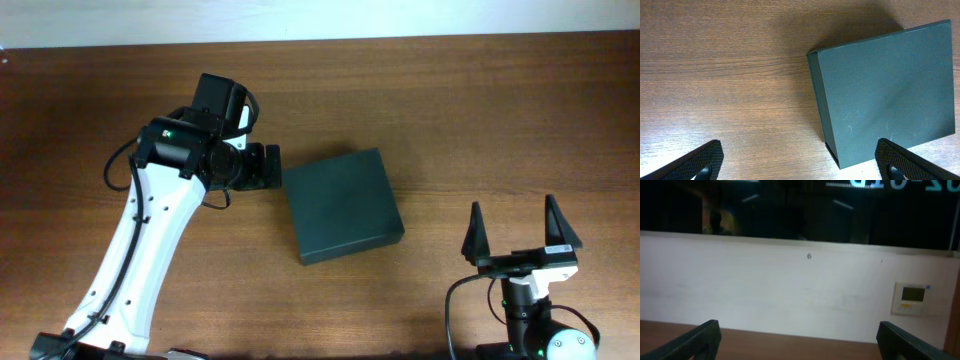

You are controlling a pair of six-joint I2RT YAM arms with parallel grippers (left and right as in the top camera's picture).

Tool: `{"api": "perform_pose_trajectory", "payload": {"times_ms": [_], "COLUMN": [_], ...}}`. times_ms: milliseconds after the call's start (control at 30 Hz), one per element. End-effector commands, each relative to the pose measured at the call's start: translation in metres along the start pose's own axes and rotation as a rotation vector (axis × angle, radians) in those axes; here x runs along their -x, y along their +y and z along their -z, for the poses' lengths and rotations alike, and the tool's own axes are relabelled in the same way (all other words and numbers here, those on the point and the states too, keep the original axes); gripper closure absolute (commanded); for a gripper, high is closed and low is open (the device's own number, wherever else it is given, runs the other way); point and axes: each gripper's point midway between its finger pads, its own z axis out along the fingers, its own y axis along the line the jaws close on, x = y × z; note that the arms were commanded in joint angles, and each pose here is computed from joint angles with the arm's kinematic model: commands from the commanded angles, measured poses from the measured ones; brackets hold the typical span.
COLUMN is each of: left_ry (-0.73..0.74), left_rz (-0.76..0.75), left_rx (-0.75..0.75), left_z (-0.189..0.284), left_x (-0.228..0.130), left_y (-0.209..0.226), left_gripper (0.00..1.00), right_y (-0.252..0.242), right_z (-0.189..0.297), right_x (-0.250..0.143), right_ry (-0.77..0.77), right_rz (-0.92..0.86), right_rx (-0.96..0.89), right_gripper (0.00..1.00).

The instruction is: Pack container

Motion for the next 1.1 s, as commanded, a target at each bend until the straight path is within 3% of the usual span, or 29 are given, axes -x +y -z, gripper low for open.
{"api": "perform_pose_trajectory", "payload": {"times_ms": [0, 600, 900, 1067], "left_ry": [-0.005, -0.005, -0.005, -0.005], "left_rz": [0.003, 0.003, 0.003, 0.003], "left_rx": [0.008, 0.008, 0.008, 0.008], "left_z": [0.002, 0.002, 0.002, 0.002], "left_x": [-0.001, -0.001, -0.001, -0.001], "left_y": [0.003, 0.003, 0.003, 0.003], "left_gripper": [0.01, 0.01, 0.01, 0.01], "right_y": [0.001, 0.005, 0.015, 0.014], "right_z": [0.0, 0.002, 0.017, 0.018], "right_x": [-0.011, -0.077, -0.136, -0.138], "right_ry": [0.008, 0.121, 0.37, 0.379], "right_rz": [0.009, 0.006, -0.007, -0.005], "right_rx": [0.003, 0.012, 0.061, 0.053], "right_gripper": [0.01, 0.01, 0.01, 0.01]}}
